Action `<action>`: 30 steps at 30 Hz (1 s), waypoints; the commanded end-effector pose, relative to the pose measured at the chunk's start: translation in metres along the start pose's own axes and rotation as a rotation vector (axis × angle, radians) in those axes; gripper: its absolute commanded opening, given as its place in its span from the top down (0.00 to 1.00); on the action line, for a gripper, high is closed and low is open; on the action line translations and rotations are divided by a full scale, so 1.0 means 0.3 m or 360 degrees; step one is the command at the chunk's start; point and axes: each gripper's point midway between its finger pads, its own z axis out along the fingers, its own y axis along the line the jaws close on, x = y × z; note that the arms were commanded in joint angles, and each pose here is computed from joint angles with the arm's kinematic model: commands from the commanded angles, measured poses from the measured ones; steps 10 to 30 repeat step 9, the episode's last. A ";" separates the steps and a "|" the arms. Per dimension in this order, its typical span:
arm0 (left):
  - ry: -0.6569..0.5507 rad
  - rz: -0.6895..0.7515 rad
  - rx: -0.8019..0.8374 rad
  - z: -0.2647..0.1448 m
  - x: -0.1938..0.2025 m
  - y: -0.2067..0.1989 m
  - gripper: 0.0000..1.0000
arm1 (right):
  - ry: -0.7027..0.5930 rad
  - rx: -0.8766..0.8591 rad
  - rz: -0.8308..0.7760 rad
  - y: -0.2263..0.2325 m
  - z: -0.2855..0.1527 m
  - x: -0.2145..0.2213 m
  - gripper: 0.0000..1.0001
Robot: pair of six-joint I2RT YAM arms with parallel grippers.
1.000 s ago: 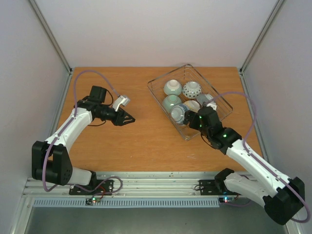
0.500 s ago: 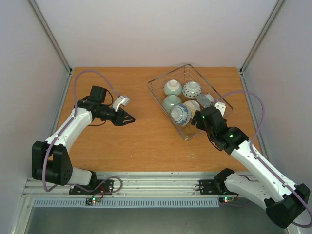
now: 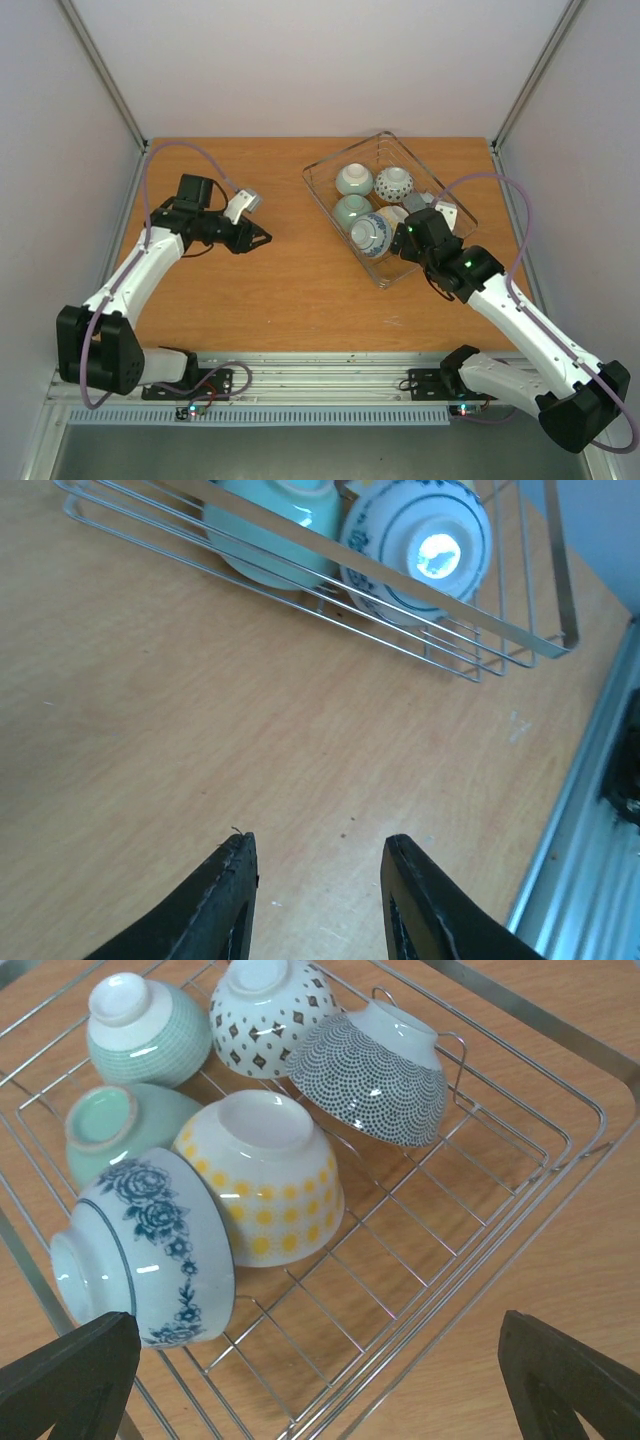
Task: Load the bowls into the dish rack
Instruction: Reset both arms
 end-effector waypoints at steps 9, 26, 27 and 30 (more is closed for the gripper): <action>-0.0110 0.0005 -0.0223 -0.047 -0.045 0.072 0.65 | 0.0015 0.0016 0.0006 -0.030 -0.014 0.025 0.01; -0.0110 0.0005 -0.0223 -0.047 -0.045 0.072 0.65 | 0.0015 0.0016 0.0006 -0.030 -0.014 0.025 0.01; -0.0110 0.0005 -0.0223 -0.047 -0.045 0.072 0.65 | 0.0015 0.0016 0.0006 -0.030 -0.014 0.025 0.01; -0.0110 0.0005 -0.0223 -0.047 -0.045 0.072 0.65 | 0.0015 0.0016 0.0006 -0.030 -0.014 0.025 0.01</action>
